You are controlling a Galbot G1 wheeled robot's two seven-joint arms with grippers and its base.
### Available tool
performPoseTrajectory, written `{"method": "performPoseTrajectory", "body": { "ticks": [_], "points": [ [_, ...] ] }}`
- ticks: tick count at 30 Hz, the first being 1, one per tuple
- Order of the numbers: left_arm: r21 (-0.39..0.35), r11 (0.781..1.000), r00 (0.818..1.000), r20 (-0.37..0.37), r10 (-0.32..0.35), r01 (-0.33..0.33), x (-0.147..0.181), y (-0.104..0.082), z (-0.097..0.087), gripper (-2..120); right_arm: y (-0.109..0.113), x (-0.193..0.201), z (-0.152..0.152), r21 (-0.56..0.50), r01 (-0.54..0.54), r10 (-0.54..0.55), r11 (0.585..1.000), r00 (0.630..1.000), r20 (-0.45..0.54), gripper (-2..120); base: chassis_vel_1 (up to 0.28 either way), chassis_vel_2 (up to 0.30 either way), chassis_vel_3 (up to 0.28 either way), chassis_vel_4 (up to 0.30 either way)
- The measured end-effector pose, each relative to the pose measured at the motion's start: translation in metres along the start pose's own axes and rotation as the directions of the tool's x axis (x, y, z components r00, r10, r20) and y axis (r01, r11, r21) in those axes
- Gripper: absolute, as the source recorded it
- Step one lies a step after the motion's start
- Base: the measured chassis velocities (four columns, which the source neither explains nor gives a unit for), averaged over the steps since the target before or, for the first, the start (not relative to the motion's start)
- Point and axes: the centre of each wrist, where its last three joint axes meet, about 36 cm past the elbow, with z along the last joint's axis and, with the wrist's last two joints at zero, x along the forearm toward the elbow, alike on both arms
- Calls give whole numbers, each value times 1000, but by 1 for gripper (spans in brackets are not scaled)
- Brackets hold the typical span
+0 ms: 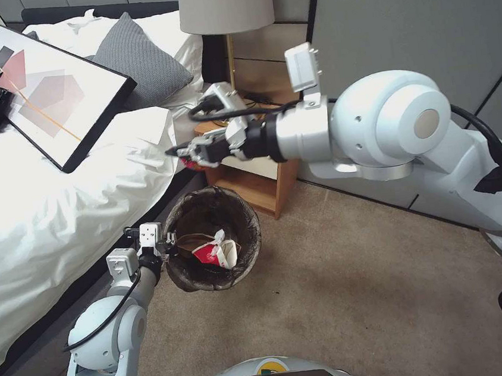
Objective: Pick up the trash bin, then pick up the garbage from the floor and place it into the trash bin.
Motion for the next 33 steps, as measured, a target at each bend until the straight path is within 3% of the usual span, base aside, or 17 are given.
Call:
{"method": "performPoseTrajectory", "body": {
  "ticks": [6, 9, 21, 30, 33],
  "points": [
    [-11, 1000, 1000, -2, -3, 3, -2, 1, 0, 0, 7, -26, 9, -18, 55, -57, 998, 992, -109, 0, 0, 0, 0, 0],
    [-11, 1000, 1000, -1, -8, 8, -1, 3, 0, 0, -5, -43, 33, -51, 29, -37, 998, 986, -162, 0, 0, 0, 0, 0],
    [-8, 1000, 1000, 4, -8, 9, -1, 4, -1, 0, -33, -60, 77, -108, -32, 8, 994, 977, -215, 0, 0, 0, 0, 0],
    [-2, 1000, 1000, 5, -17, 17, -1, 6, -1, 0, -48, -76, 91, -126, -57, 26, 990, 972, -235, -2, 0, 0, 0, 0],
    [0, 1000, 1000, 6, -18, 18, -1, 6, -1, 0, -54, -79, 98, -122, -62, 33, 991, 972, -231, 7, 0, 0, 0, 0]
  ]
}}
